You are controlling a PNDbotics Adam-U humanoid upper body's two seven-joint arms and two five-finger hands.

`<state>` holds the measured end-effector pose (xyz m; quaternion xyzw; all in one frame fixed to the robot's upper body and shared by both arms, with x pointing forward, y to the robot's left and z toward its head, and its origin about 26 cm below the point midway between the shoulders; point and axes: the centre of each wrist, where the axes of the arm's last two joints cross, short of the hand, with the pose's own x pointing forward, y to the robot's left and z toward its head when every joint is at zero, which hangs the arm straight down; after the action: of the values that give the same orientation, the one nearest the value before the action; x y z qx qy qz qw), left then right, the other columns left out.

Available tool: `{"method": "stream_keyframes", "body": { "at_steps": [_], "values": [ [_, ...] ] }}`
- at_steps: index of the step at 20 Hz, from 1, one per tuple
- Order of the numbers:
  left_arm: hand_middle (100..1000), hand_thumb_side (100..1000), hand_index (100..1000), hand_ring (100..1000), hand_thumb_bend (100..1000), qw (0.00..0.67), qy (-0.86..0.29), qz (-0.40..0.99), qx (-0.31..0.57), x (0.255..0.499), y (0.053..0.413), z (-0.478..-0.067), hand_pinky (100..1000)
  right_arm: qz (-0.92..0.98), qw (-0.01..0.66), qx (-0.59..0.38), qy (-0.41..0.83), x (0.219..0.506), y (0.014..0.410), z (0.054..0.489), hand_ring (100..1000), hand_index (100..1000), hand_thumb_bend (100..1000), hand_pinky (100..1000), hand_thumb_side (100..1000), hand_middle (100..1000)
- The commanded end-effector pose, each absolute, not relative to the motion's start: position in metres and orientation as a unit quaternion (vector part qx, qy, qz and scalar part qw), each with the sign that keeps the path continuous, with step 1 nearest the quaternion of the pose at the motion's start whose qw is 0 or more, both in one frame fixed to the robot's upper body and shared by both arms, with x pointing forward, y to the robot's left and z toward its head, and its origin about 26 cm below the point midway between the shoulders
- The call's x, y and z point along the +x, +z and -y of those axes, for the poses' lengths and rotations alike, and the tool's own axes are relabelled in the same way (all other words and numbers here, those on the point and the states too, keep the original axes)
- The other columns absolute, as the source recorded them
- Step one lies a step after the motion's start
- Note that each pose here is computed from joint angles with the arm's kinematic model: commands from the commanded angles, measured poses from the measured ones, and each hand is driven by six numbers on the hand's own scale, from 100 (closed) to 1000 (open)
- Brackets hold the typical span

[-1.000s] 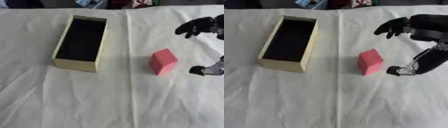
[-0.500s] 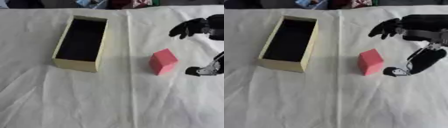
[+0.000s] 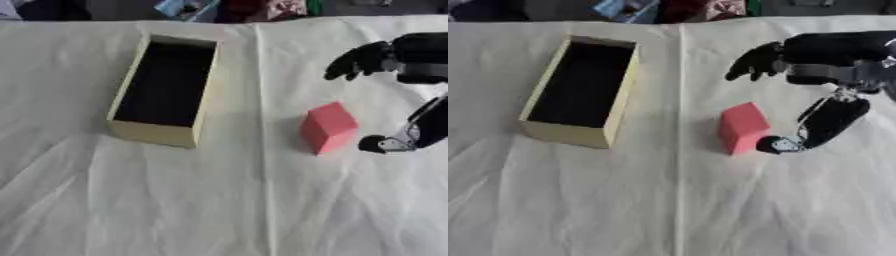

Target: Pick up objects on the table and place them in the box.

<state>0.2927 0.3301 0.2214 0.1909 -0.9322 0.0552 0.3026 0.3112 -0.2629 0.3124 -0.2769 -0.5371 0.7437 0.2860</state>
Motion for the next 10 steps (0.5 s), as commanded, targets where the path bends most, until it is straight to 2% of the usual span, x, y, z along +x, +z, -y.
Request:
{"method": "stream_keyframes", "body": {
  "at_steps": [1, 4, 10],
  "values": [
    [567, 146, 718, 550, 100, 0.285, 0.051, 0.938, 0.188, 0.29, 0.231, -0.329, 562, 0.531, 0.285, -0.298, 0.74, 0.316, 0.319, 0.267, 823, 959, 450, 785, 362, 919],
    [566, 150, 715, 548, 100, 0.285, 0.052, 0.938, 0.188, 0.29, 0.231, -0.329, 561, 0.528, 0.298, -0.299, 0.737, 0.321, 0.316, 0.268, 858, 968, 442, 794, 363, 889],
    [565, 156, 713, 547, 100, 0.285, 0.052, 0.939, 0.186, 0.29, 0.231, -0.328, 561, 0.521, 0.327, -0.294, 0.732, 0.33, 0.313, 0.268, 863, 966, 454, 794, 354, 860]
  ]
}}
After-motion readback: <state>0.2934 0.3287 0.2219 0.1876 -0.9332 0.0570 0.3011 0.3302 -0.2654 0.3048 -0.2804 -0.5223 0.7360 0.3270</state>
